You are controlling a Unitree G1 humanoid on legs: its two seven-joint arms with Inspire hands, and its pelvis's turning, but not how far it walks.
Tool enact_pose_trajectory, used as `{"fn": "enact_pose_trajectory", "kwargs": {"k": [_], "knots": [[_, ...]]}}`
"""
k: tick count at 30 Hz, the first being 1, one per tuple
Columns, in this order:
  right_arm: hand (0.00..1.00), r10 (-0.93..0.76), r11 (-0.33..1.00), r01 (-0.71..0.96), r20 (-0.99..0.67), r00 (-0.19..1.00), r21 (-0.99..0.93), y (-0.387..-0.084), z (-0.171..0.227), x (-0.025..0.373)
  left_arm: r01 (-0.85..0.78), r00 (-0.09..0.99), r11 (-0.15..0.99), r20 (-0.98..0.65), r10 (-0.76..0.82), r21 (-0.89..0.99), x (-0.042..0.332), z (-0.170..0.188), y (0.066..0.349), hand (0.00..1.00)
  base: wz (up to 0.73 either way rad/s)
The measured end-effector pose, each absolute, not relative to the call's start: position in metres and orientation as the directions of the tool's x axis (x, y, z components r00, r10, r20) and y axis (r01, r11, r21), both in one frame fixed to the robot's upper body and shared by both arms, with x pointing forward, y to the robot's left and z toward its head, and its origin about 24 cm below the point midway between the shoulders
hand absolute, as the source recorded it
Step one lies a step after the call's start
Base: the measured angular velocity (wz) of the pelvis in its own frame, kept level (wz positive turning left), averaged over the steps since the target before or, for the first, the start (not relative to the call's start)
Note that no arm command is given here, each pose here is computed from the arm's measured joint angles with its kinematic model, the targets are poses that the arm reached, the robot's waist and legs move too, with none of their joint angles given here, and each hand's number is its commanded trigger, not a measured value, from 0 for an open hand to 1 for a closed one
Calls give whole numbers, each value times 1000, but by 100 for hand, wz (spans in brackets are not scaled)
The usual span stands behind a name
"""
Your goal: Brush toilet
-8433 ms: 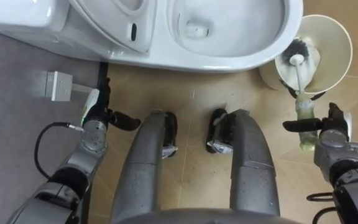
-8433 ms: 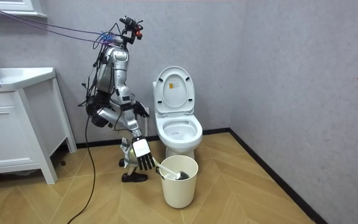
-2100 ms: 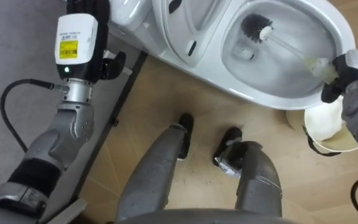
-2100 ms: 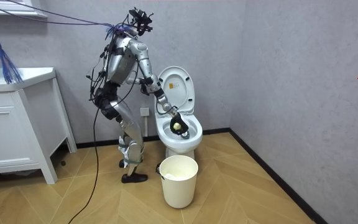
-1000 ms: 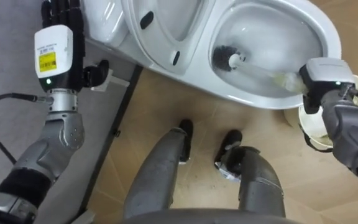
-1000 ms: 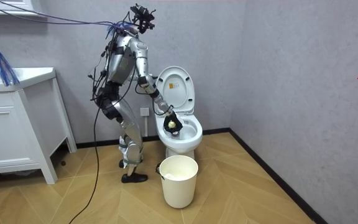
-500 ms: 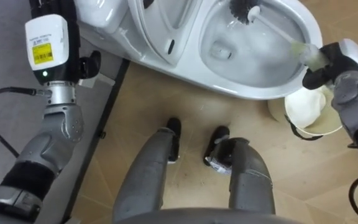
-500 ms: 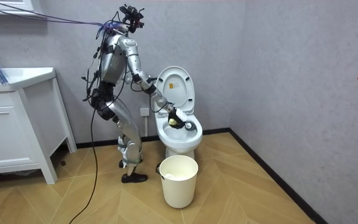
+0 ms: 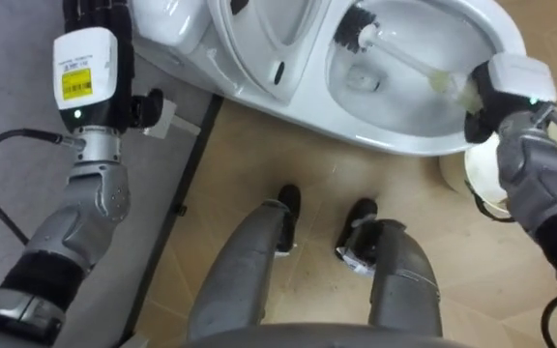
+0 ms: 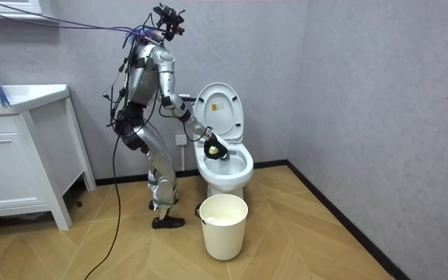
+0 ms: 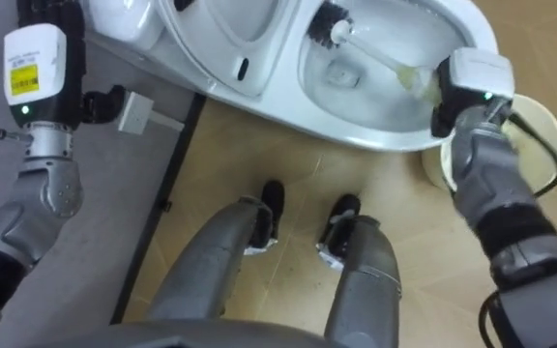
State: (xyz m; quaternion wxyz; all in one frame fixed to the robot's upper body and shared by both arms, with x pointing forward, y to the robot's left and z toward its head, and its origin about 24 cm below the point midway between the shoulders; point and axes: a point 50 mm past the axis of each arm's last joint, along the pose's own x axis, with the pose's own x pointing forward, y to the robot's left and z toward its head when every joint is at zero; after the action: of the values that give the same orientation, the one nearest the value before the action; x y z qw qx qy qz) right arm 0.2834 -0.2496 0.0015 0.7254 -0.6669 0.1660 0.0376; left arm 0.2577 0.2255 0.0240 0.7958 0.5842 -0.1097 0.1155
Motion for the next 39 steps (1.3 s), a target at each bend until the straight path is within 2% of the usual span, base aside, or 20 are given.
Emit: {"fn": "enact_pose_trajectory", "kwargs": {"k": [7,11,16,19,25,27,31,36,39], "knots": [[100,-99,66,-344,-350,932,-936,-230,5,256,-292,948,316,316,-25,903,247,25,215,0,-6],[100,-74,-7,-380,-379,922,-925,-229,11,243,-244,960,298,273,-59,923,240,18,216,0,-5],[100,-86,-43,-415,-410,908,-909,-234,11,250,-190,973,256,217,-80,948,244,15,224,0,-1],[100,-90,-44,-455,-450,889,-890,-248,2,261,-161,976,234,189,-105,959,250,17,230,0,2],[100,-156,230,-491,-530,833,-840,-284,-13,280,-124,974,179,154,-165,976,266,26,231,0,15],[100,-190,313,-442,-511,838,-841,-292,-7,289,-134,972,175,163,-167,975,268,29,231,0,11],[100,-273,462,-217,-371,888,-860,-303,21,314,-146,971,166,174,-167,975,269,33,230,0,1],[100,-303,428,-182,-330,894,-885,-312,29,317,-159,969,98,174,-175,982,272,35,230,0,1],[100,-299,353,-192,-305,904,-916,-311,30,318,-154,971,76,165,-171,985,274,34,232,0,-2]]}}
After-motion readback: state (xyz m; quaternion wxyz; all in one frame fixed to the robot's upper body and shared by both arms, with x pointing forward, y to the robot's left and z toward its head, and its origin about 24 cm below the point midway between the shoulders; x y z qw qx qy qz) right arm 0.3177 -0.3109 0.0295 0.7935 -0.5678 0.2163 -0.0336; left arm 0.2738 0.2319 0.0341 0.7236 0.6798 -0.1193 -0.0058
